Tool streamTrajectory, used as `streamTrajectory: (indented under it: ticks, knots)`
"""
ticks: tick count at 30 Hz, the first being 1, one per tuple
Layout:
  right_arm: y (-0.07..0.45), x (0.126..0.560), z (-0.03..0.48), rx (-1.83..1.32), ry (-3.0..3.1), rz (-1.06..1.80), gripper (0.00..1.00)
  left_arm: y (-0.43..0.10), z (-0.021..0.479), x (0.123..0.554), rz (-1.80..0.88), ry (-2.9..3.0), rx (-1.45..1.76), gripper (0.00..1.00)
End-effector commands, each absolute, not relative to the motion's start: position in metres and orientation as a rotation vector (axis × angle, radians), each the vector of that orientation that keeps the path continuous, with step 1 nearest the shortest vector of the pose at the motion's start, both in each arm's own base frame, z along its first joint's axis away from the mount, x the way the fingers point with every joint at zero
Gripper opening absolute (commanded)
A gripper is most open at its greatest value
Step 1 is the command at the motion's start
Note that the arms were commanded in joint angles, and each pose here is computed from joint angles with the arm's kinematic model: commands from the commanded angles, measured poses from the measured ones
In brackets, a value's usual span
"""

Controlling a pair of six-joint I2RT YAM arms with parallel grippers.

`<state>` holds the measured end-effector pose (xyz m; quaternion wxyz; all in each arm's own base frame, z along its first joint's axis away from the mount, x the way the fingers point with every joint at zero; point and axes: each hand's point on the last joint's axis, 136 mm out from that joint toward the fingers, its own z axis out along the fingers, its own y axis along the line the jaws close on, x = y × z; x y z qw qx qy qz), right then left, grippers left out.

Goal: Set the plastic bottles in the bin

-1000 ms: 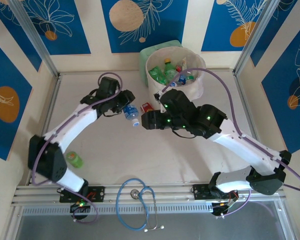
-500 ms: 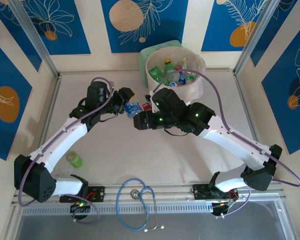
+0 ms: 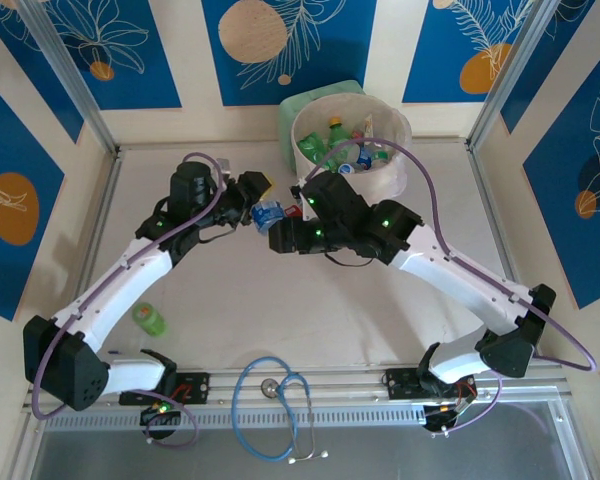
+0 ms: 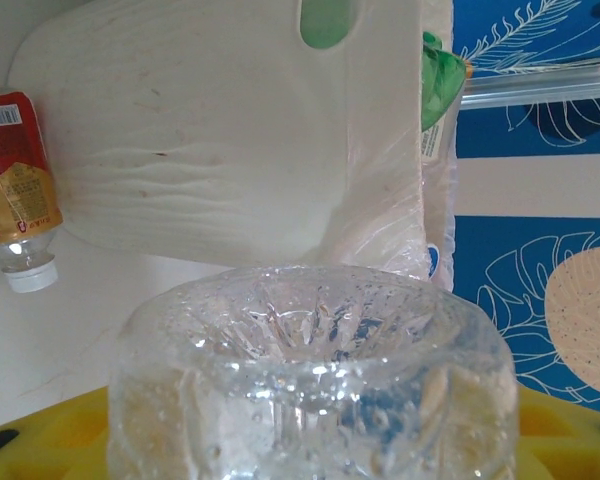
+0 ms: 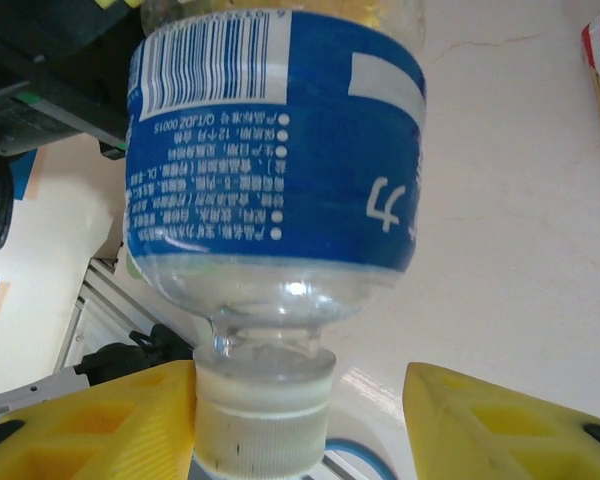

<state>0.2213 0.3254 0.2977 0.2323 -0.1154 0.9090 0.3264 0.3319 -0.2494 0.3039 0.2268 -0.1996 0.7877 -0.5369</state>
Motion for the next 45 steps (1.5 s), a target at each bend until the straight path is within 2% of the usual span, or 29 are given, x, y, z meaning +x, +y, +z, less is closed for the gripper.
streamTrajectory:
  ticks: [1, 9, 14, 16, 18, 20, 21, 26, 33, 39, 45]
  knots:
    - [0.329, 0.223, 0.306, -0.310, 2.489, 0.928, 0.51, -0.262, 0.334, 0.324, -1.576, 2.112, -0.458, 0.56]
    - [0.334, 0.223, 0.307, -0.319, 2.492, 0.955, 0.41, -0.270, 0.342, 0.324, -1.626, 2.081, -0.437, 0.57]
    - [0.331, 0.223, 0.308, -0.311, 2.489, 0.950, 0.30, -0.269, 0.338, 0.325, -1.603, 2.096, -0.439, 0.59]
    - [0.331, 0.223, 0.310, -0.312, 2.483, 0.956, 0.26, -0.268, 0.337, 0.324, -1.582, 2.100, -0.426, 0.65]
    - [0.330, 0.222, 0.312, -0.314, 2.479, 0.954, 0.22, -0.263, 0.333, 0.324, -1.531, 2.116, -0.432, 0.78]
    - [0.328, 0.221, 0.316, -0.322, 2.461, 0.950, 0.15, -0.257, 0.330, 0.325, -1.462, 2.129, -0.429, 0.98]
    - [0.327, 0.219, 0.320, -0.329, 2.442, 0.947, 0.14, -0.255, 0.332, 0.325, -1.431, 2.129, -0.414, 1.00]
    - [0.312, 0.220, 0.331, -0.309, 2.398, 0.916, 0.10, -0.242, 0.346, 0.327, -1.276, 2.153, -0.336, 1.00]
    - [0.277, 0.223, 0.355, -0.296, 2.325, 0.803, 0.09, -0.185, 0.375, 0.331, -1.021, 2.063, -0.303, 1.00]
    - [0.222, 0.246, 0.385, -0.197, 2.270, 0.695, 0.09, -0.179, 0.354, 0.326, -1.048, 2.098, -0.297, 1.00]
    - [0.174, 0.286, 0.412, -0.110, 2.221, 0.609, 0.09, -0.178, 0.332, 0.320, -1.029, 2.149, -0.292, 0.96]
